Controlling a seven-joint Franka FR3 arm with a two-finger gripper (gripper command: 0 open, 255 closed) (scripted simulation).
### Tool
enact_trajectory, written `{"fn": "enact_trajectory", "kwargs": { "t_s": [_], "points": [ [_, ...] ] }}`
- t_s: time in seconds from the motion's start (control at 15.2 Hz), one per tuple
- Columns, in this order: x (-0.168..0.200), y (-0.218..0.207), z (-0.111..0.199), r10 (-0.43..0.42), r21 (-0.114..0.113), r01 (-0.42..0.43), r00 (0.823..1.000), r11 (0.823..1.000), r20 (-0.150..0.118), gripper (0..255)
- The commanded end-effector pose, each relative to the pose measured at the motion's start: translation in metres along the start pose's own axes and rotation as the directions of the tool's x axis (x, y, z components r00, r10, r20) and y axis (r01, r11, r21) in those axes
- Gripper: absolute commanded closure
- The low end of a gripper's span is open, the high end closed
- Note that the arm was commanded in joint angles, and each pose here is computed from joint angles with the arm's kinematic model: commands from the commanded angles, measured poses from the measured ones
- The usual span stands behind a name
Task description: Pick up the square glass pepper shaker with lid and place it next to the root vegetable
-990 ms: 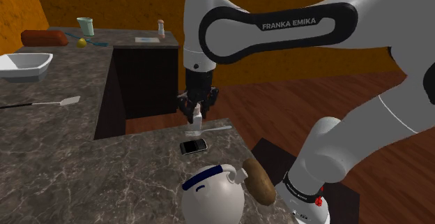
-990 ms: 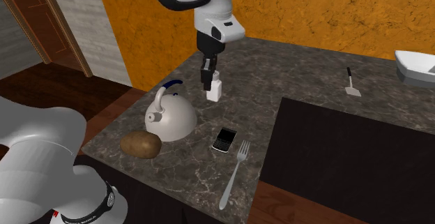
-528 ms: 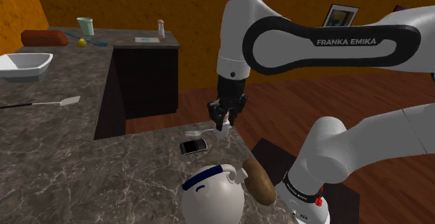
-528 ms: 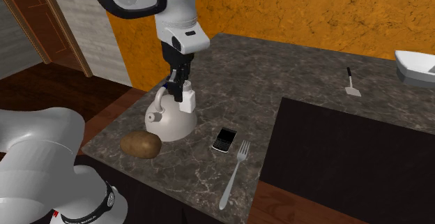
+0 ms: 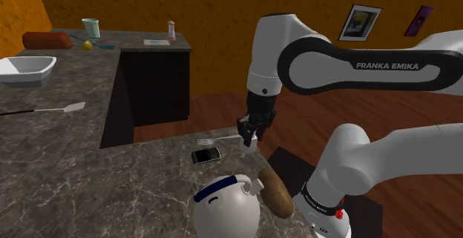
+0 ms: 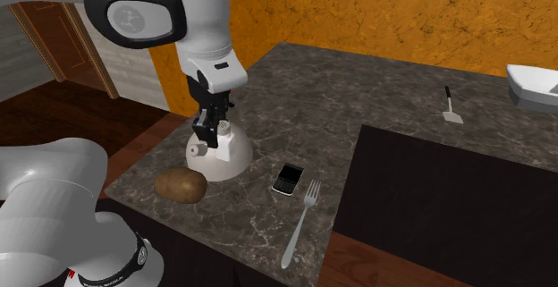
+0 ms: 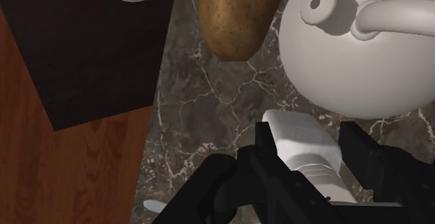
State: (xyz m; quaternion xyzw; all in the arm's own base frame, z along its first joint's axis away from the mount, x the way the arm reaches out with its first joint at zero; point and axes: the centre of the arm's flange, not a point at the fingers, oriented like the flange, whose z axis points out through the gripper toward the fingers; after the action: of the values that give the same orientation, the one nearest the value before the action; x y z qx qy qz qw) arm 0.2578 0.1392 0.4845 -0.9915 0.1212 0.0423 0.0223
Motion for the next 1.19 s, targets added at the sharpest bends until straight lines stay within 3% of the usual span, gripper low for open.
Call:
{"fn": "enact_trajectory", "kwargs": {
  "t_s": [0.0,1.12],
  "points": [
    [0.0,0.001,0.011,0.0,0.0,0.0,1.0,1.0,0.0,255],
    [0.008,0.004,0.1,0.0,0.0,0.0,1.0,1.0,0.0,255]
  ]
}}
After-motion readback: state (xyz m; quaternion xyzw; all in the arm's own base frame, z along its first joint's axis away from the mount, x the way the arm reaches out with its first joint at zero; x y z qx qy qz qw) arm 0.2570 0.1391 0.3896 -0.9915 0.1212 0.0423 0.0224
